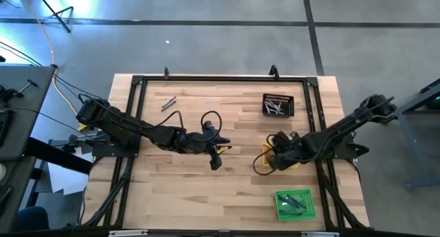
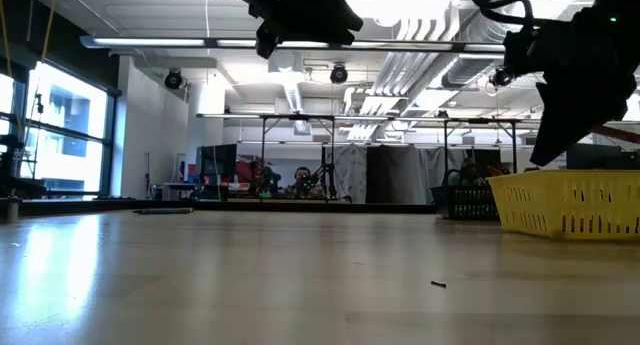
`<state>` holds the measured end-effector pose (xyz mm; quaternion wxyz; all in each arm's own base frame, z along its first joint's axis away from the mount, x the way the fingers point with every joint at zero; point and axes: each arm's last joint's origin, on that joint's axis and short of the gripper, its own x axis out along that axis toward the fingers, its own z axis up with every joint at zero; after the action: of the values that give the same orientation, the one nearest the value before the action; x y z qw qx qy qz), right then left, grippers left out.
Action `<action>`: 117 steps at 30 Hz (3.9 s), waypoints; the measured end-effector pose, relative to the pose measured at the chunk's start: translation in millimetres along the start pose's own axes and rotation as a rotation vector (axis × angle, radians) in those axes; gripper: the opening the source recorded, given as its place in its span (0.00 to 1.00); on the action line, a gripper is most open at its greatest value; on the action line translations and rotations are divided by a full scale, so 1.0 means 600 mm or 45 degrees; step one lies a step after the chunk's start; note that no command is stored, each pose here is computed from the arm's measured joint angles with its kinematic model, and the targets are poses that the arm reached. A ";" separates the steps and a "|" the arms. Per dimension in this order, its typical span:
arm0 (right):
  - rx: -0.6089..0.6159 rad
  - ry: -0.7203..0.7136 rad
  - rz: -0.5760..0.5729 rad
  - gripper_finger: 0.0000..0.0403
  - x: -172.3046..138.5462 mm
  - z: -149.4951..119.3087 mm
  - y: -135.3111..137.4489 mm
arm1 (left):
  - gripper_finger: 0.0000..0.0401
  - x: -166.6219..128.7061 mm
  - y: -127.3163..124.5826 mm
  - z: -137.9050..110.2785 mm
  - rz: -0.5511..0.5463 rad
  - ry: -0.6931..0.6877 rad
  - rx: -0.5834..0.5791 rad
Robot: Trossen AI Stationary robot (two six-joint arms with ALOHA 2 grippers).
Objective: Sort crayons
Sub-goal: Put the orange crayon into the yellow basket, then put the blue crayon into the green basket
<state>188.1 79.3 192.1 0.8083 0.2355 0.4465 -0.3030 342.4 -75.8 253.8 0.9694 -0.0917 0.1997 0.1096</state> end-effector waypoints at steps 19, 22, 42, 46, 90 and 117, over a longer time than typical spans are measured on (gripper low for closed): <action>-0.050 0.157 -0.043 0.03 0.037 -0.020 0.019 | 0.23 -0.003 -0.007 -0.003 -0.014 0.009 0.010; -0.061 0.186 -0.032 0.05 0.036 -0.021 0.019 | 0.23 -0.003 -0.007 -0.003 -0.013 0.010 0.010; -0.103 0.186 -0.011 0.19 0.035 -0.020 0.020 | 0.23 -0.005 0.000 -0.022 0.040 0.151 0.024; -0.094 0.152 0.036 0.19 0.023 -0.014 0.018 | 0.23 -0.011 0.021 -0.051 0.162 0.389 0.040; -0.088 -0.276 0.350 0.19 -0.072 0.036 -0.009 | 0.23 -0.107 0.477 -0.154 0.872 1.394 -0.631; -0.111 -0.316 0.322 0.19 -0.072 0.037 -0.010 | 0.23 -0.104 0.509 -0.158 0.807 1.228 -0.662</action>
<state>178.8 72.7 239.7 0.8983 0.2152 0.3230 -0.2058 175.3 185.0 152.5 0.6368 -0.2998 0.5985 0.3827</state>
